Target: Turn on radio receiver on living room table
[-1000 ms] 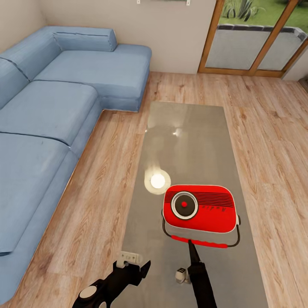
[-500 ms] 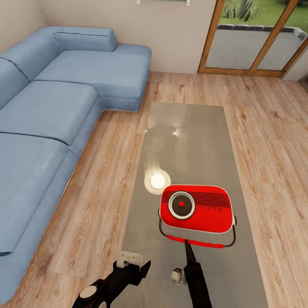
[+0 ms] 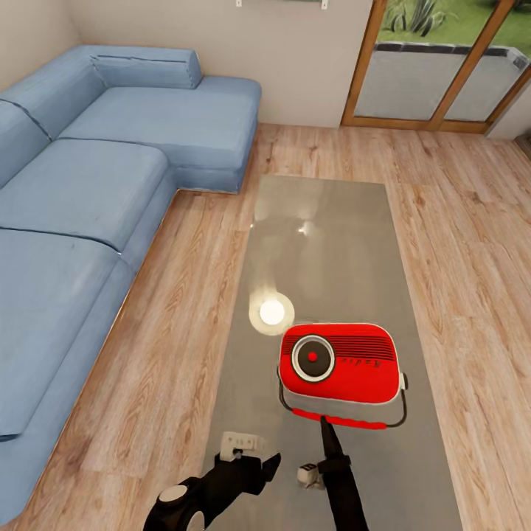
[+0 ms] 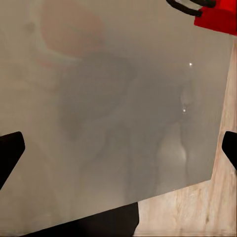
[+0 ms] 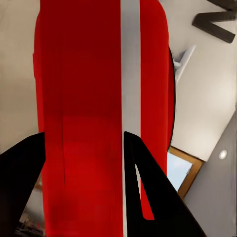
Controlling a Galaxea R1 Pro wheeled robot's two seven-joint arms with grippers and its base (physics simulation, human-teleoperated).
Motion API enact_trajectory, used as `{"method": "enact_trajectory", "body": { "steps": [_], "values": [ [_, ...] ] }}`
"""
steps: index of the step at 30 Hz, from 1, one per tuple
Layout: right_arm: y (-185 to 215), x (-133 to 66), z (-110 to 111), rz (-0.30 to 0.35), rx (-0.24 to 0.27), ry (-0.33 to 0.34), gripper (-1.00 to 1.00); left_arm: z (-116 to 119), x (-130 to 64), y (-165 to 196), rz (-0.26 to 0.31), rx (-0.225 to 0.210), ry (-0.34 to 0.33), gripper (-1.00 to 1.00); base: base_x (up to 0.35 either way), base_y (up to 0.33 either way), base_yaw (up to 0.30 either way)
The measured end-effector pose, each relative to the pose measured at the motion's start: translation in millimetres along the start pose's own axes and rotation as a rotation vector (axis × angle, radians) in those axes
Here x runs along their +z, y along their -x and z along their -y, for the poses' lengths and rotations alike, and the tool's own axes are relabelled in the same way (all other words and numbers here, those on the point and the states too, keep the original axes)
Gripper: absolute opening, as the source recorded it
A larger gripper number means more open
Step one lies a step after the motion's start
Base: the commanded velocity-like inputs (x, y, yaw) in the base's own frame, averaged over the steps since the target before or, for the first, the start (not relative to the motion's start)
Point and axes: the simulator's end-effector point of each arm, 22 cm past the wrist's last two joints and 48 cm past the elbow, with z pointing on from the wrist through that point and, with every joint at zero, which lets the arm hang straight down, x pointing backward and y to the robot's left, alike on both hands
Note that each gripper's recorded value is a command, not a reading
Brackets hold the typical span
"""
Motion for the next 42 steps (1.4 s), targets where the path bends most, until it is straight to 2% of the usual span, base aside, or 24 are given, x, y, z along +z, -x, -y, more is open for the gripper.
{"method": "enact_trajectory", "body": {
  "steps": [3, 10, 12, 15, 19, 24, 29, 40, 42],
  "values": [
    [3, -0.6, -7, 0.008, -0.023, 0.005, -1.00, 2, 1.1, 4, 0.001, 0.002, -0.007, 1.00, 0.000, 0.000, 0.000],
    [2, -0.7, -14, 0.008, -0.005, 0.020, -1.00, 8, 5.4, 40, 0.050, 0.031, -0.019, 1.00, 0.000, 0.000, 0.000],
    [1, -0.6, -17, 0.006, -0.006, 0.031, -1.00, 11, 7.1, 65, 0.082, 0.053, -0.028, 1.00, 0.000, 0.000, 0.000],
    [1, -0.8, -18, 0.007, -0.008, 0.033, -1.00, 24, 8.1, 83, 0.086, 0.074, -0.079, 1.00, 0.000, 0.000, 0.000],
    [1, -0.9, -19, 0.007, -0.009, 0.034, -1.00, 58, 4.7, 118, 0.085, 0.120, -0.217, 1.00, 0.000, 0.000, 0.000],
    [1, -0.7, -19, 0.006, -0.009, 0.035, -1.00, 80, -1.9, 163, 0.093, 0.175, -0.280, 1.00, 0.000, 0.000, 0.000],
    [1, -0.5, -18, 0.006, -0.009, 0.033, -1.00, 122, -23.8, 226, 0.104, 0.186, -0.406, 1.00, 0.000, 0.000, 0.000],
    [1, -0.7, -17, 0.007, -0.011, 0.027, -1.00, 152, -49.2, 296, 0.174, 0.267, -0.451, 1.00, 0.000, 0.000, 0.000],
    [1, -0.4, -16, 0.007, -0.010, 0.024, -1.00, 153, -48.9, 300, 0.174, 0.266, -0.454, 1.00, 0.000, 0.000, 0.000]
  ]
}}
